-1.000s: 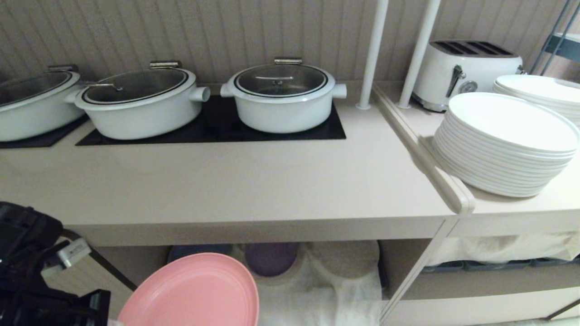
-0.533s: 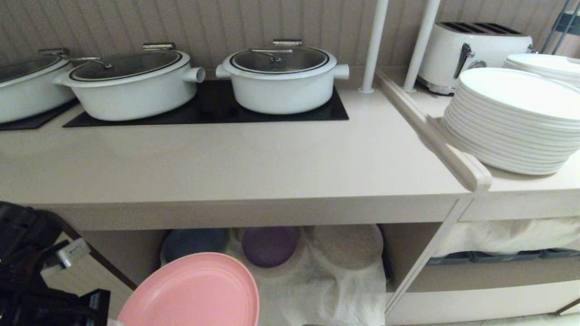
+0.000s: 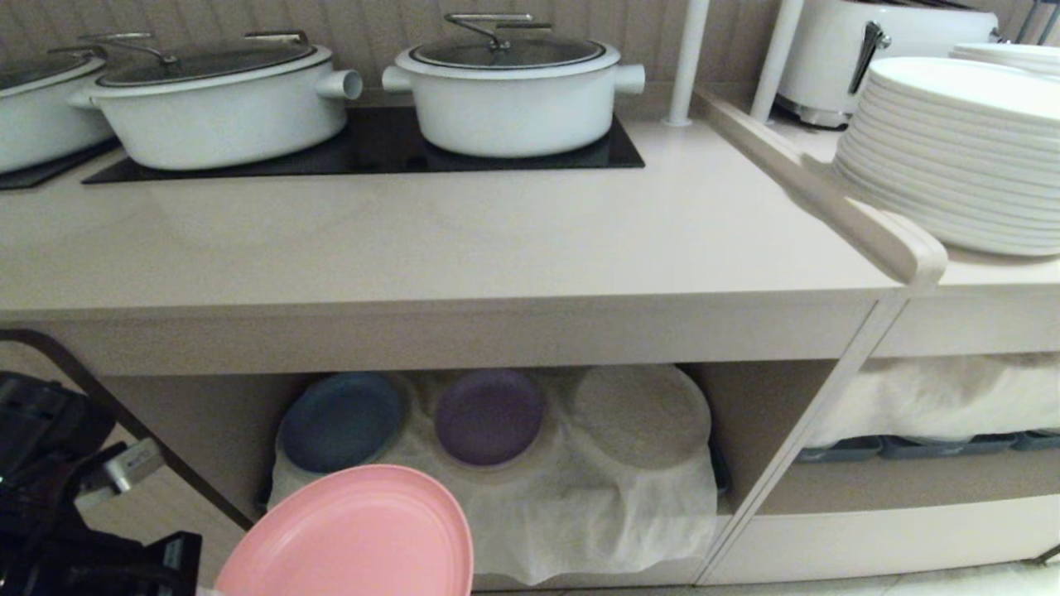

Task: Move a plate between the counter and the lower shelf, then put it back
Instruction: Put the plate in the cupboard

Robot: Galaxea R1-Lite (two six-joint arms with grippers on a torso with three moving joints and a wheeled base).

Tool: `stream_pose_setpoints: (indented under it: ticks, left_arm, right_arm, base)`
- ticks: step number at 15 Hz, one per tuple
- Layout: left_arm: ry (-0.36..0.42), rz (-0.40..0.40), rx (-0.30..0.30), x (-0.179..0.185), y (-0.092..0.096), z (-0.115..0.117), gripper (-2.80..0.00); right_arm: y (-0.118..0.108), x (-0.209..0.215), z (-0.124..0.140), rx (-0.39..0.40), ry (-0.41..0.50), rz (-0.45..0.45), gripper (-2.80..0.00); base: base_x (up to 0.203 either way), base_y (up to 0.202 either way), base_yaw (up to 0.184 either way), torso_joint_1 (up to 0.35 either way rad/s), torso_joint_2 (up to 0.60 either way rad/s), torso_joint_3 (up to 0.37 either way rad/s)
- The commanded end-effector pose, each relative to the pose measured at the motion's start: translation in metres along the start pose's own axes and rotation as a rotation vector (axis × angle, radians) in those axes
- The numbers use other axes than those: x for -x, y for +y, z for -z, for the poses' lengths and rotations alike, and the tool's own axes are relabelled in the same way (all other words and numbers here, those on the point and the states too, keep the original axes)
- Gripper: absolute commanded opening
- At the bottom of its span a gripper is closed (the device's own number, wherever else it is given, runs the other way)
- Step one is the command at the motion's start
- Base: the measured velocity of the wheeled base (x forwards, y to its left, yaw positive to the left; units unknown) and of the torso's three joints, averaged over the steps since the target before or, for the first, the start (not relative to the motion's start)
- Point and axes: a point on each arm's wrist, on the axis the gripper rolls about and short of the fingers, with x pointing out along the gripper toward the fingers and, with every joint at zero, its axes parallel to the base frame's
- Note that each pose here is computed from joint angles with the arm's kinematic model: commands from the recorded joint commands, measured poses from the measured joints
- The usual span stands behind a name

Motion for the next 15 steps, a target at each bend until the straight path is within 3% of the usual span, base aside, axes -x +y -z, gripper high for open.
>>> stream_pose_setpoints:
  ticks: [1,15]
  left_arm:
    - [0.005,-0.001,0.004,-0.0004,0.0002,0.0003,-2.8]
    - [0.003,-0.002,0.004,-0.0001,0.0002,0.0004,-2.8]
  right_arm:
    - [0.0,-0.0001,-0.0001,-0.001,0.001,0.0,-2.8]
    - [0.0,-0.0001,-0.0001,-0.001,0.001,0.0,-2.8]
  base:
    - [0.0,0.0,0.0,-0.213,0.5,0.283]
    - [0.0,0.0,0.0,-0.17,0.47,0.292]
